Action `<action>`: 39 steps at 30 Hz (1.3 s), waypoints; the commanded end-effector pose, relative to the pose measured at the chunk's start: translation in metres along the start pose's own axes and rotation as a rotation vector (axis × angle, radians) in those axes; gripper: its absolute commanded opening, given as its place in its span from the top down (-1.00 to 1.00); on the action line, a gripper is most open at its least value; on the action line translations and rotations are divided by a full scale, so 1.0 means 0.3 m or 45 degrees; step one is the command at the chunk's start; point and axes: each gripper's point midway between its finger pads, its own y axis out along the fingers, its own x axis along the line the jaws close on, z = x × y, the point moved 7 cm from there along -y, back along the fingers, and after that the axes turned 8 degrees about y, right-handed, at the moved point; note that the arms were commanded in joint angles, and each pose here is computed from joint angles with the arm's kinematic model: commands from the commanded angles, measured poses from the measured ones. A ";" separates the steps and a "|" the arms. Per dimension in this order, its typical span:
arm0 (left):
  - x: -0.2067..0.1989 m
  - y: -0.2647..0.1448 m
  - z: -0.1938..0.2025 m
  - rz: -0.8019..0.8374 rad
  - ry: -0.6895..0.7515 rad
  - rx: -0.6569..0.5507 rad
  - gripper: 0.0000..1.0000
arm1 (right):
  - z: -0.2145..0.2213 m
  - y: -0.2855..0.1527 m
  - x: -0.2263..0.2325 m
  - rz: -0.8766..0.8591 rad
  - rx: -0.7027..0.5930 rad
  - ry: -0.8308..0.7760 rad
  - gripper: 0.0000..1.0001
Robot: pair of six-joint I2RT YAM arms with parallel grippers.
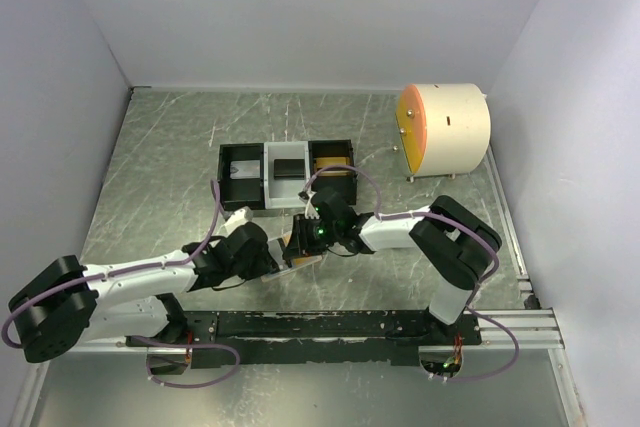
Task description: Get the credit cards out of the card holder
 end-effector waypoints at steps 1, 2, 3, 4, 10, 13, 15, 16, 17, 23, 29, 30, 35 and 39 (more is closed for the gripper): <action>0.056 0.017 0.036 -0.097 0.043 0.072 0.25 | 0.008 -0.009 -0.039 0.072 -0.024 0.026 0.45; 0.055 0.018 0.036 -0.096 0.044 0.073 0.26 | 0.008 -0.010 -0.040 0.074 -0.026 0.026 0.45; 0.055 0.019 0.036 -0.098 0.044 0.075 0.27 | 0.010 -0.008 -0.041 0.072 -0.020 0.027 0.44; 0.055 0.019 0.036 -0.100 0.045 0.076 0.28 | 0.012 -0.005 -0.042 0.066 -0.011 0.029 0.44; 0.050 0.016 0.032 -0.107 0.055 0.079 0.31 | 0.034 0.010 -0.044 0.002 0.035 0.065 0.45; 0.052 0.013 0.032 -0.112 0.057 0.080 0.33 | 0.038 0.010 -0.039 -0.024 0.039 0.081 0.46; 0.054 0.010 0.032 -0.112 0.056 0.079 0.34 | 0.037 0.009 -0.033 -0.040 0.036 0.089 0.49; 0.053 0.008 0.031 -0.110 0.056 0.078 0.34 | 0.034 0.008 -0.029 -0.051 0.034 0.093 0.52; 0.053 0.006 0.030 -0.109 0.055 0.075 0.35 | 0.032 0.007 -0.026 -0.062 0.031 0.098 0.56; 0.056 0.001 0.032 -0.099 0.055 0.075 0.36 | 0.027 0.007 -0.013 -0.174 0.051 0.155 0.71; 0.057 0.005 0.037 -0.101 0.058 0.087 0.38 | 0.018 0.017 -0.047 -0.061 0.029 0.161 0.50; 0.058 0.005 0.036 -0.107 0.057 0.086 0.38 | 0.014 0.017 -0.061 -0.012 0.014 0.154 0.47; 0.050 -0.005 0.015 -0.119 0.067 0.048 0.31 | 0.025 0.014 -0.118 0.137 -0.006 0.129 0.45; 0.018 -0.016 -0.021 -0.066 0.116 -0.017 0.22 | 0.045 0.019 -0.129 0.121 0.028 0.133 0.47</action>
